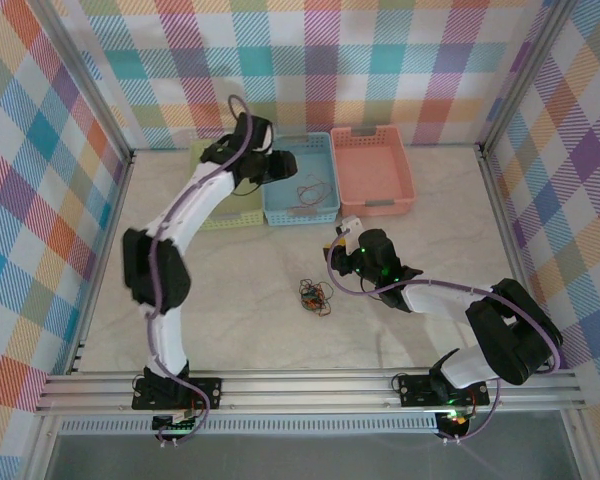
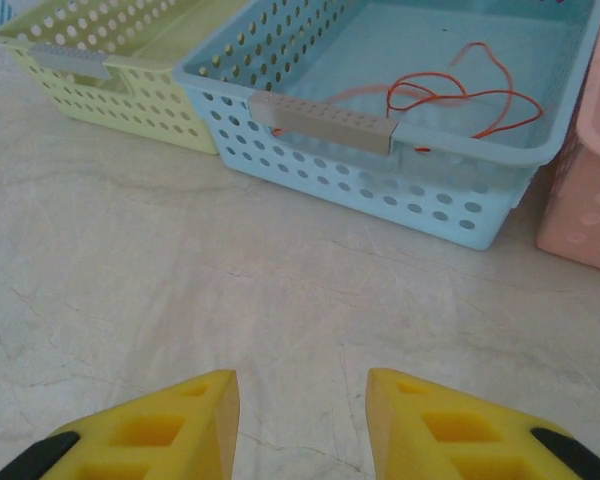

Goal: Untangle the cables

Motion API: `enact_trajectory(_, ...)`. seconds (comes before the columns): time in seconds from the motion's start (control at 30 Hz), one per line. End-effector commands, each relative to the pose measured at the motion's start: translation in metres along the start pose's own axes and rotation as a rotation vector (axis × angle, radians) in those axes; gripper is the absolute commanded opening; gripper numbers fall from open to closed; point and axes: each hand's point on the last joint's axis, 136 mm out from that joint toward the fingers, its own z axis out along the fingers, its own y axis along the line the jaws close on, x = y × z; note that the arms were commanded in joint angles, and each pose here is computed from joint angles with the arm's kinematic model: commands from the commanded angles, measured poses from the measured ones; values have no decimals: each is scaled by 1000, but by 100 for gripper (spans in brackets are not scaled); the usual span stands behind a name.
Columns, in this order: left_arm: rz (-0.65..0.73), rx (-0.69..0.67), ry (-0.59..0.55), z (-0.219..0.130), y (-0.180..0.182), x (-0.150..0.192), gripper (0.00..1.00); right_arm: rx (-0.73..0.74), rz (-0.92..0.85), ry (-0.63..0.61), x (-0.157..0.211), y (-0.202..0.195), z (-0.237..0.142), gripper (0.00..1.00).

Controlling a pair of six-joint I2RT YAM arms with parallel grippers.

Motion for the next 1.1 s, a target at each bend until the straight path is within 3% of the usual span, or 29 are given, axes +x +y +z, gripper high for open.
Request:
enact_trajectory(0.0,-24,119,-21,-37,-17,22,50,-46,9,-19,-12,8,0,40)
enact_trajectory(0.2,-82,176,48,-41,4,103,48,-163,-20,-8,-11,28,0,40)
enact_trajectory(0.37,-83,214,35,-30,16,140,44,-293,-71,29,-8,51,-2,40)
enact_trajectory(0.5,-44,251,-35,-30,20,154,43,-339,-138,101,-4,63,-11,41)
enact_trajectory(0.67,-14,272,-36,-22,22,173,43,-366,-149,128,8,67,-9,41)
enact_trajectory(1.07,-4,210,-112,-27,35,170,45,-445,-162,190,22,81,-4,43)
